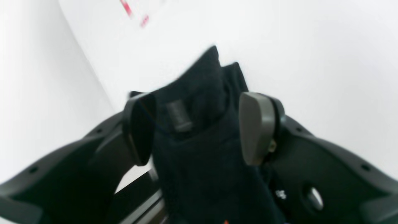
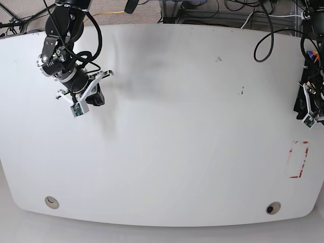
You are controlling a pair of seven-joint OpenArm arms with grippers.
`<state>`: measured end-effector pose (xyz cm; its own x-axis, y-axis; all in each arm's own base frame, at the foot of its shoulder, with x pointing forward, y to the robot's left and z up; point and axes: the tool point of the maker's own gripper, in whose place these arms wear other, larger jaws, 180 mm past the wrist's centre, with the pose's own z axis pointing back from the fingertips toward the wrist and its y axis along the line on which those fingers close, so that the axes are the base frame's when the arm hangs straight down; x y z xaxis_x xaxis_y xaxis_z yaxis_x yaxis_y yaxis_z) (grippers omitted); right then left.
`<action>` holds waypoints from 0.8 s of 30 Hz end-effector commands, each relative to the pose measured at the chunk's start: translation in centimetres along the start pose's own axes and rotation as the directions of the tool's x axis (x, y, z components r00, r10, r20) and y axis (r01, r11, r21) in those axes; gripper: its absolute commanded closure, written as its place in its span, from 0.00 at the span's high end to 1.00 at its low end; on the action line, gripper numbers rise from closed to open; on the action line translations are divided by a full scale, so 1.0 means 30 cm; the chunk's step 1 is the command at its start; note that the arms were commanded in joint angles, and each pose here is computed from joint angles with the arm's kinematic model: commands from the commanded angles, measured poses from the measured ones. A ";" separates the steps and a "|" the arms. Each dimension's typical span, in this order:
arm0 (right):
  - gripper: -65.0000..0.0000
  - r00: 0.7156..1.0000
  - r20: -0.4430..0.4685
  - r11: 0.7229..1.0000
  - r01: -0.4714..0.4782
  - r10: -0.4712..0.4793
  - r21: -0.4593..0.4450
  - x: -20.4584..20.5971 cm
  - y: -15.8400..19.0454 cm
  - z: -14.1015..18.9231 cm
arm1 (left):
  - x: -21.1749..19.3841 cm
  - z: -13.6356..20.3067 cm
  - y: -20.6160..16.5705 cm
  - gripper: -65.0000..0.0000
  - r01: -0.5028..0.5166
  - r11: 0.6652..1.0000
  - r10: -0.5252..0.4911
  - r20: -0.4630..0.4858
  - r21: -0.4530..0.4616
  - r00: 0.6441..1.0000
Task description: Fold the T-shirt properly
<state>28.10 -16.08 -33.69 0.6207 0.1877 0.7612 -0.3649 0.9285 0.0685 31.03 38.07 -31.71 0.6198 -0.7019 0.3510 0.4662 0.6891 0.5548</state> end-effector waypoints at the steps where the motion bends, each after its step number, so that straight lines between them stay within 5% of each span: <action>1: 0.05 0.999 0.046 1.000 -0.024 0.024 -0.010 0.044 -0.011 0.015 | 0.094 0.041 0.053 0.59 0.007 0.998 -0.011 0.059 0.067 0.998; 9: 0.05 0.989 0.135 0.998 -0.048 0.053 -0.036 0.067 -0.028 0.034 | 0.328 0.069 -0.113 0.58 -0.068 0.998 0.059 0.283 0.020 0.957; 13: 0.05 0.987 0.139 0.996 -0.069 0.077 -0.063 0.015 -0.030 0.026 | 0.417 0.058 -0.238 0.49 -0.139 0.988 0.157 0.400 -0.072 0.903; 24: 0.05 0.981 0.192 0.999 0.002 0.007 -0.045 -0.189 0.018 0.078 | 0.468 0.097 -0.536 0.49 -0.304 0.926 0.378 0.560 -0.224 0.737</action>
<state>22.64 -17.15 -37.45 0.5147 0.1353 0.8466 -0.3297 0.9428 0.0498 30.23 17.10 -34.79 0.3357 -0.3872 0.8587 0.4030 0.8830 0.2406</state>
